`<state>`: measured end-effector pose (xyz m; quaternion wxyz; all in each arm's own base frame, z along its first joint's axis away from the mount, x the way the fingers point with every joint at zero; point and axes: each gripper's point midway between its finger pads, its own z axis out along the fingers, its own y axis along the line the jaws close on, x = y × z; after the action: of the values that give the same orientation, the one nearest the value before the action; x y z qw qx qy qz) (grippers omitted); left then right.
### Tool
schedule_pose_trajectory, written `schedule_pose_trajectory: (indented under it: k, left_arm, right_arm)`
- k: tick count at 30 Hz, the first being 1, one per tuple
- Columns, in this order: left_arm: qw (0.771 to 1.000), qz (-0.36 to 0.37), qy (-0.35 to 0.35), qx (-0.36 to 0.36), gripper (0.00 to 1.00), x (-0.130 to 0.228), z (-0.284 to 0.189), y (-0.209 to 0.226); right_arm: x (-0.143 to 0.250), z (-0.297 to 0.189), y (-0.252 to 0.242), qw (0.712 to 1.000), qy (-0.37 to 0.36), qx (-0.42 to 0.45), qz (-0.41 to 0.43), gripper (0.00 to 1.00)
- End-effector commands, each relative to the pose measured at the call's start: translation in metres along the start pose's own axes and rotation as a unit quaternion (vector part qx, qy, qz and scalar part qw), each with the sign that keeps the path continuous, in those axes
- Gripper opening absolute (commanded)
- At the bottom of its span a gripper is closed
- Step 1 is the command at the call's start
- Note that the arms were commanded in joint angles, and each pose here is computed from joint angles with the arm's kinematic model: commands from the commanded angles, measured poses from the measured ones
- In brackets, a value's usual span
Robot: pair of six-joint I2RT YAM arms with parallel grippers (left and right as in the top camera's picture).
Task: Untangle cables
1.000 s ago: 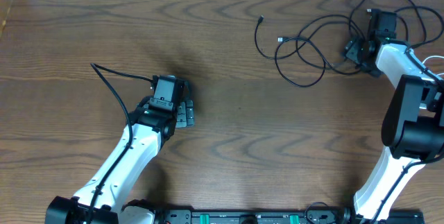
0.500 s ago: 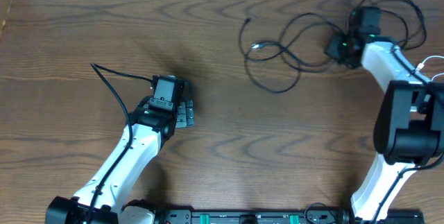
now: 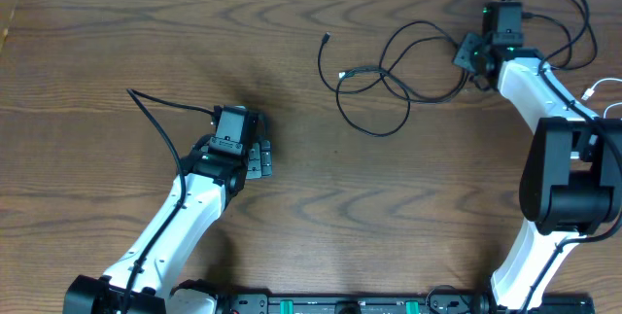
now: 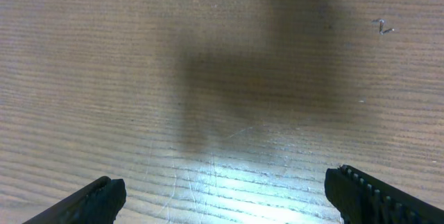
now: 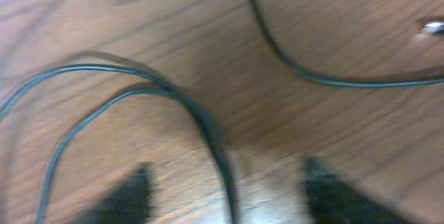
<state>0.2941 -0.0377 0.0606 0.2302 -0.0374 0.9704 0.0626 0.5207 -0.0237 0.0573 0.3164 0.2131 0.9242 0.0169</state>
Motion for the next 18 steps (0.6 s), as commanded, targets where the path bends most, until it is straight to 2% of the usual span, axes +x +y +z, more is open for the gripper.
schedule_pose_trajectory:
  k: [1, 5, 13, 18]
  left_arm:
    - [1.000, 0.003, -0.001, -0.008, 0.97, -0.002, 0.000, 0.003]
    - [1.000, 0.003, -0.001, -0.007, 0.97, -0.002, 0.000, 0.003]
    - [1.000, 0.003, -0.001, -0.008, 0.97, -0.002, 0.000, 0.003]
    - [1.000, 0.003, -0.001, -0.007, 0.97, -0.002, 0.000, 0.003]
  right_arm:
    - [-0.016, -0.019, -0.005, 0.999, -0.017, 0.007, -0.034, 0.99]
    - [-0.034, -0.057, 0.009, 0.998, -0.038, -0.027, -0.032, 0.99]
    - [-0.097, -0.186, 0.024, 0.982, -0.171, -0.076, -0.025, 0.99]
    - [-0.104, -0.247, 0.020, 0.973, -0.210, -0.088, -0.029, 0.99]
